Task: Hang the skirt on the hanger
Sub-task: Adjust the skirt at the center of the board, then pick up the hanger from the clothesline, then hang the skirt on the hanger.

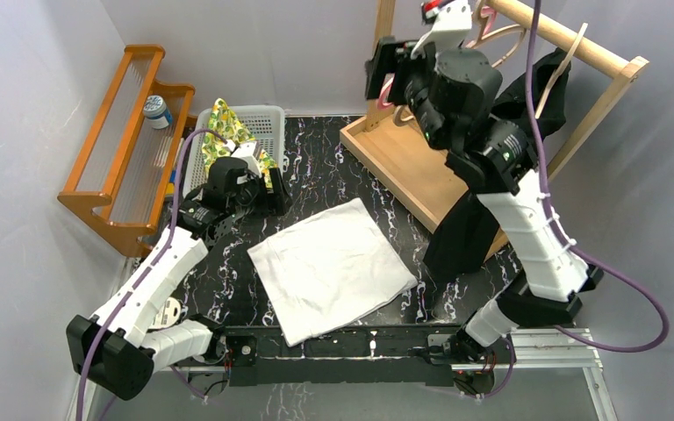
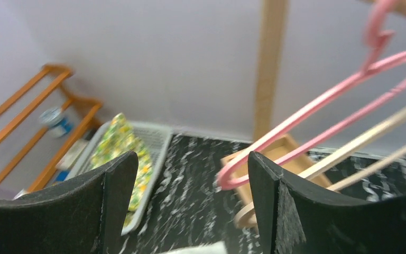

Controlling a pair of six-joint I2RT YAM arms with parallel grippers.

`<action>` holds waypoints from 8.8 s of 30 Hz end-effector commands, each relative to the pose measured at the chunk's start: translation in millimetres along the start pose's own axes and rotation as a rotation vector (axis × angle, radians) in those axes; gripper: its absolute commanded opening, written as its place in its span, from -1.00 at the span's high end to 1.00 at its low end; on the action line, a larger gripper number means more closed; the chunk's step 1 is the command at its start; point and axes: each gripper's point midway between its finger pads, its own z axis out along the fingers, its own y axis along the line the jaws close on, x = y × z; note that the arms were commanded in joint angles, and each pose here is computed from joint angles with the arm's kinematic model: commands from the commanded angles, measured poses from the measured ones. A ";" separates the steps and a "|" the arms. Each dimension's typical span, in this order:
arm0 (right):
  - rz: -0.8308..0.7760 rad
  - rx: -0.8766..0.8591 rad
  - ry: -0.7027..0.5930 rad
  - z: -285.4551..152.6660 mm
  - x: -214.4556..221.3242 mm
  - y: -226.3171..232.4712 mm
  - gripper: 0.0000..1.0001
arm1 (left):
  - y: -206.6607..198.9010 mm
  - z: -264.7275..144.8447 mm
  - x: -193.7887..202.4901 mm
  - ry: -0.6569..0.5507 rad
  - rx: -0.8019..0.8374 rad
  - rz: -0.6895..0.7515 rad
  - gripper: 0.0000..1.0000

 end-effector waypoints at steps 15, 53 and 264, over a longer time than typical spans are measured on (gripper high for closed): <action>0.035 0.599 0.077 30.0 35.4 -172.3 -0.53 | -13.2 16.9 7.9 0.047 0.076 -0.052 -0.49; 0.007 0.406 -0.085 -34.6 -16.4 -167.5 1.00 | -18.9 29.1 13.5 0.080 0.111 -0.063 -0.50; -0.075 0.162 0.346 -86.0 381.6 -152.6 1.00 | -248.1 116.5 239.8 -0.188 0.683 0.683 -0.16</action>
